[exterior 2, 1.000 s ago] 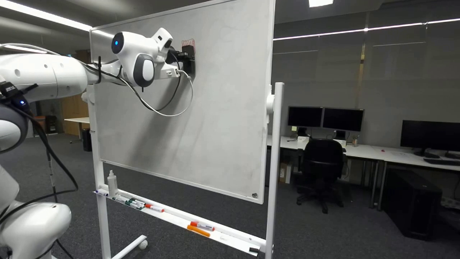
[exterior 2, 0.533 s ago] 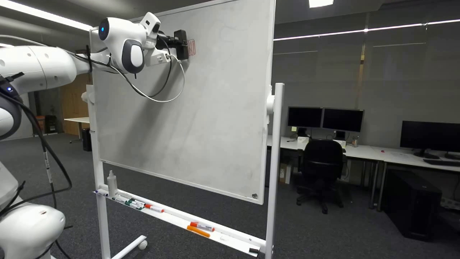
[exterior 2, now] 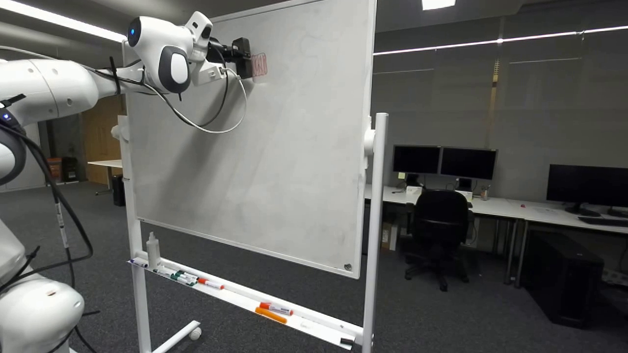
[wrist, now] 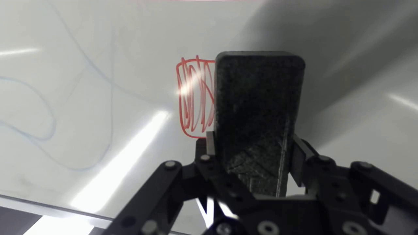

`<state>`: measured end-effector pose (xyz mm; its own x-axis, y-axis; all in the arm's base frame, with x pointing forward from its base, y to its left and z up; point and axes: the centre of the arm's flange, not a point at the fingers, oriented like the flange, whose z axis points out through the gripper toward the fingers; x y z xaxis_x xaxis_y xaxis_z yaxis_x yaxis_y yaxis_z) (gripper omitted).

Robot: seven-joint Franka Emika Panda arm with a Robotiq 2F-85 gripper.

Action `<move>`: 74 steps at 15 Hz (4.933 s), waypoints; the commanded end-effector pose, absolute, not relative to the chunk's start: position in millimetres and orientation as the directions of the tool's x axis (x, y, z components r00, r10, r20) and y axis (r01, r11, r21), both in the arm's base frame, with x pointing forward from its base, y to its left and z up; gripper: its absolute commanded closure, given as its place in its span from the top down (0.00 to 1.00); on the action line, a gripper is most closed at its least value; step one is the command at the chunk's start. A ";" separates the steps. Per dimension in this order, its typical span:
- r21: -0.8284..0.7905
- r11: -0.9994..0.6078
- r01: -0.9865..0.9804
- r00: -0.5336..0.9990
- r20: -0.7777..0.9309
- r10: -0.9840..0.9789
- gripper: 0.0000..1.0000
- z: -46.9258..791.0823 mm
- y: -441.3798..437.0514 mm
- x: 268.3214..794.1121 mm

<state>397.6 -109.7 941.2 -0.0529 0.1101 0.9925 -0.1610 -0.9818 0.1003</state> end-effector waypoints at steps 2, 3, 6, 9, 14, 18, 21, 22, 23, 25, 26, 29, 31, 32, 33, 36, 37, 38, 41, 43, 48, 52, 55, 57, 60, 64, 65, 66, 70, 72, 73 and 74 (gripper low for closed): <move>0.100 -0.982 -0.163 -0.053 0.993 0.110 0.55 941.2 -110.4 397.5; 0.100 -0.982 -0.163 -0.053 0.993 0.110 0.55 941.2 -110.4 397.4; 0.100 -0.982 -0.163 -0.053 0.993 0.110 0.30 941.2 -110.4 397.5; 0.093 -0.983 -0.159 -0.058 0.993 0.104 0.30 942.1 -110.7 400.5; 0.070 -0.987 -0.147 -0.054 0.995 0.079 0.30 941.9 -117.6 413.0; 0.075 -0.988 -0.133 -0.044 0.996 0.081 0.30 939.2 -121.8 429.4; 0.081 -0.989 -0.120 -0.041 0.995 0.087 0.30 940.0 -123.7 440.9; 0.083 -0.990 -0.112 -0.043 0.995 0.089 0.30 941.3 -124.1 442.4; 0.090 -0.990 -0.112 -0.047 0.994 0.095 0.30 942.8 -125.5 442.9; 0.096 -0.990 -0.107 -0.051 0.994 0.102 0.30 946.1 -129.3 443.5; 0.099 -0.989 -0.107 -0.055 0.993 0.105 0.30 947.4 -131.6 443.6; 0.094 -0.989 -0.116 -0.057 0.993 0.101 0.30 949.7 -141.0 444.1; 0.077 -0.989 -0.130 -0.064 0.994 0.086 0.30 950.4 -150.9 442.1; 0.068 -0.988 -0.140 -0.067 0.995 0.078 0.30 951.2 -157.3 440.5; 0.060 -0.986 -0.153 -0.070 0.995 0.071 0.30 951.3 -164.8 439.0; 0.038 -0.981 -0.191 -0.074 0.996 0.053 0.30 950.3 -188.0 436.4; 0.032 -0.979 -0.200 -0.076 0.996 0.048 0.30 950.0 -194.2 436.3; 0.028 -0.978 -0.209 -0.075 0.996 0.045 0.30 949.3 -199.0 436.9; 0.028 -0.979 -0.200 -0.077 0.996 0.044 0.30 949.8 -197.5 442.0; 0.037 -0.983 -0.178 -0.076 0.996 0.052 0.30 951.5 -189.2 447.0; 0.097 -0.991 -0.092 -0.072 0.992 0.103 0.30 956.7 -148.2 462.6; 0.172 -0.985 -0.006 -0.058 0.983 0.172 0.30 954.0 -105.7 472.7; 0.226 -0.972 0.057 -0.042 0.974 0.224 0.30 946.9 -79.1 477.0; 0.257 -0.962 0.092 -0.037 0.966 0.255 0.30 943.4 -64.7 476.5; 0.283 -0.951 0.125 -0.042 0.959 0.280 0.30 944.4 -54.3 474.8; 0.269 -0.958 0.097 -0.055 0.963 0.265 0.30 955.0 -69.2 467.1; 0.264 -0.961 0.082 -0.052 0.964 0.260 0.30 956.5 -76.8 465.9; 0.260 -0.963 0.072 -0.050 0.965 0.257 0.30 956.9 -82.8 465.5; 0.240 -0.970 0.020 -0.043 0.970 0.239 0.30 958.4 -109.2 463.2; 0.229 -0.973 0.000 -0.040 0.973 0.229 0.30 958.7 -121.6 460.8; 0.224 -0.975 -0.016 -0.037 0.974 0.224 0.30 959.3 -130.3 459.3; 0.216 -0.976 -0.030 -0.035 0.976 0.217 0.30 959.6 -139.0 457.8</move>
